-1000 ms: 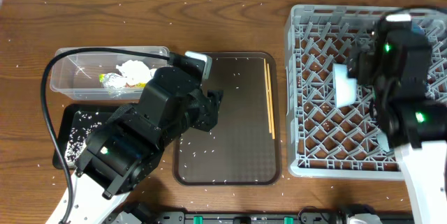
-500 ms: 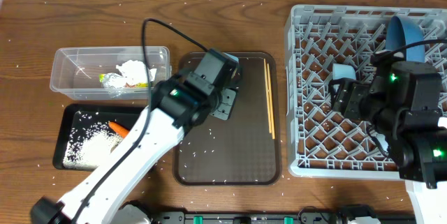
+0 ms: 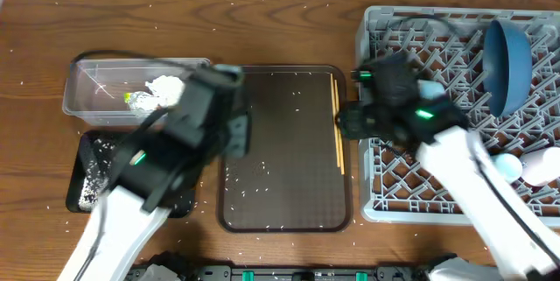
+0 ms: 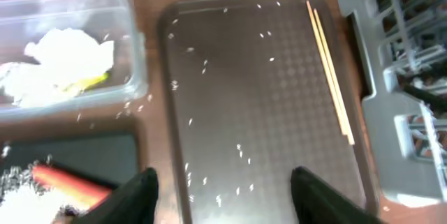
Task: Sort waste into correct bins and load items into the dishwasher rack
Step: 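Reach the right gripper down to the wooden chopsticks on the brown tray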
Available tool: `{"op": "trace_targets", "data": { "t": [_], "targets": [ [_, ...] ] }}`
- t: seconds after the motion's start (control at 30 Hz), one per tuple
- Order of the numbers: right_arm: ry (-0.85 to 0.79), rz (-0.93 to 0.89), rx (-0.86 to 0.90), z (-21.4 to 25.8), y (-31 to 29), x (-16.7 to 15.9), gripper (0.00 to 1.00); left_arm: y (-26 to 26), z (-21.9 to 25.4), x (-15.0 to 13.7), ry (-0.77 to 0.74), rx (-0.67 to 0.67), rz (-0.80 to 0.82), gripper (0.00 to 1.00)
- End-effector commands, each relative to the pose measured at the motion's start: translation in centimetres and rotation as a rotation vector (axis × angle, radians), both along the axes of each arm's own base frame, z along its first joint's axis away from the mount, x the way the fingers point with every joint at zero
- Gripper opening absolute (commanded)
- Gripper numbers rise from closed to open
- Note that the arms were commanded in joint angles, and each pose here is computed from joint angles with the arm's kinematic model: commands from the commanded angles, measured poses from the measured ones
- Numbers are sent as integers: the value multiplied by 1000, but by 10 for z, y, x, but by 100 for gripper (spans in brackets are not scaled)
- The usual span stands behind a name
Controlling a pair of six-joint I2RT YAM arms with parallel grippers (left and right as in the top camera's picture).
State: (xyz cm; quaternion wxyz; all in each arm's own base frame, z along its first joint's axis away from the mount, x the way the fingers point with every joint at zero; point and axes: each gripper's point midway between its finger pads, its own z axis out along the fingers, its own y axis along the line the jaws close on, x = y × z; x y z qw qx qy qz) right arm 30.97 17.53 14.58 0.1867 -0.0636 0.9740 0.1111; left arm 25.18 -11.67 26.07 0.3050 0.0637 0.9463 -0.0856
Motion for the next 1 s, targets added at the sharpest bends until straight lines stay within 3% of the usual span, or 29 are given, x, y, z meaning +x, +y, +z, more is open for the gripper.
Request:
{"op": "trace_targets", "data": {
  "t": [0.0, 0.23, 0.33, 0.7, 0.83, 0.97],
  "targets": [
    [53, -28, -96, -41, 9, 4, 43, 13, 17, -13, -41, -17, 27, 98],
    [103, -66, -202, -108, 18, 19, 43, 22, 29, -30, -77, -36, 27, 98],
    [132, -101, -225, -130, 16, 21, 40, 22, 29, -30, -77, -36, 27, 98],
    [140, -107, -245, -152, 15, 27, 40, 21, 28, -29, -73, -34, 27, 98],
    [152, -68, -212, -152, 23, 24, 24, 21, 28, -29, -73, -35, 27, 98],
    [180, -150, -186, -153, 23, 21, 14, 21, 28, -29, -73, -34, 27, 98]
  ]
}}
